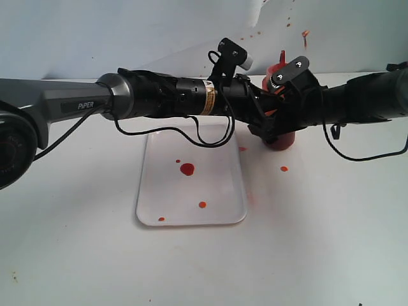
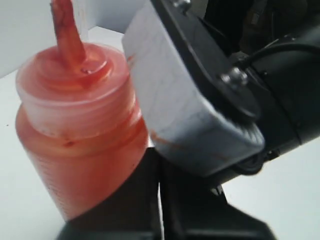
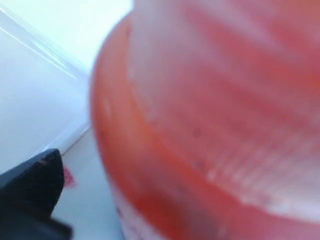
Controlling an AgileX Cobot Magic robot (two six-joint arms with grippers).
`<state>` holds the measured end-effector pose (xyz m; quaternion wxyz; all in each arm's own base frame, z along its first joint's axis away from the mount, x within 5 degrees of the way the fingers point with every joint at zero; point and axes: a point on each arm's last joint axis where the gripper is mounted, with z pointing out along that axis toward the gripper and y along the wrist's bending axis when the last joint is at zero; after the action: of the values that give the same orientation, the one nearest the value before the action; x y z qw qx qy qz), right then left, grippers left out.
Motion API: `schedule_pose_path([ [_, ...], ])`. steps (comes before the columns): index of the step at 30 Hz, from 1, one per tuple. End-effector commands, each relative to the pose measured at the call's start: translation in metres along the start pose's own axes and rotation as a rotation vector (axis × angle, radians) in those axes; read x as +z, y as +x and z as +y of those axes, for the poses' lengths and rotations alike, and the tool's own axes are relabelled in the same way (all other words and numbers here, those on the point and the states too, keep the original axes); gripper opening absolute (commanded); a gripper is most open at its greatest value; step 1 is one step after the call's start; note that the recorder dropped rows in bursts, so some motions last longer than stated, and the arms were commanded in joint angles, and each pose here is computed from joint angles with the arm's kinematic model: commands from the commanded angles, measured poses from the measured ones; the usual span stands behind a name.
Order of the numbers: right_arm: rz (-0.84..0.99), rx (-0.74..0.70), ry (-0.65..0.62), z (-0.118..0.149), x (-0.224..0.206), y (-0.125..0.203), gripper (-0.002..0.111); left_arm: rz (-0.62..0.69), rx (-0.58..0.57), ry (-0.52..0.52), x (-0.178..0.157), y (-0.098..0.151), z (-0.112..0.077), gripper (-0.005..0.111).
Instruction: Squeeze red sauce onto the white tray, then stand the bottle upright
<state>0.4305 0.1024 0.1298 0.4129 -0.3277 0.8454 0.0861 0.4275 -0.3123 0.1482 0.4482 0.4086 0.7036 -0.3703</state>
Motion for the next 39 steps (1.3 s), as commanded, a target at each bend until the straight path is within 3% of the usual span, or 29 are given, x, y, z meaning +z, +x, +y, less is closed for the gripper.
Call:
schedule_pose_path([
  [1,-0.003,-0.002,-0.017,0.004,-0.01,-0.007,0.105,-0.02,0.012,0.013,-0.004,-0.009,-0.002,0.0],
  [21,0.028,0.029,0.075,0.02,-0.085,-0.007,0.105,-0.013,0.0,0.011,-0.007,-0.014,-0.002,0.0],
  [30,-0.017,0.087,0.095,0.033,-0.127,-0.008,0.105,0.122,0.042,-0.015,-0.02,-0.025,-0.007,0.0],
  [32,-0.033,0.092,0.102,0.036,-0.137,-0.009,0.105,0.121,-0.005,-0.013,-0.024,-0.027,-0.006,0.0],
  [36,-0.094,0.153,0.12,0.043,-0.164,-0.016,0.1,0.131,-0.03,0.015,-0.042,-0.026,-0.005,0.0],
  [39,-0.15,0.238,0.13,0.047,-0.184,-0.022,0.087,0.133,-0.05,0.003,-0.062,-0.028,0.0,0.0],
])
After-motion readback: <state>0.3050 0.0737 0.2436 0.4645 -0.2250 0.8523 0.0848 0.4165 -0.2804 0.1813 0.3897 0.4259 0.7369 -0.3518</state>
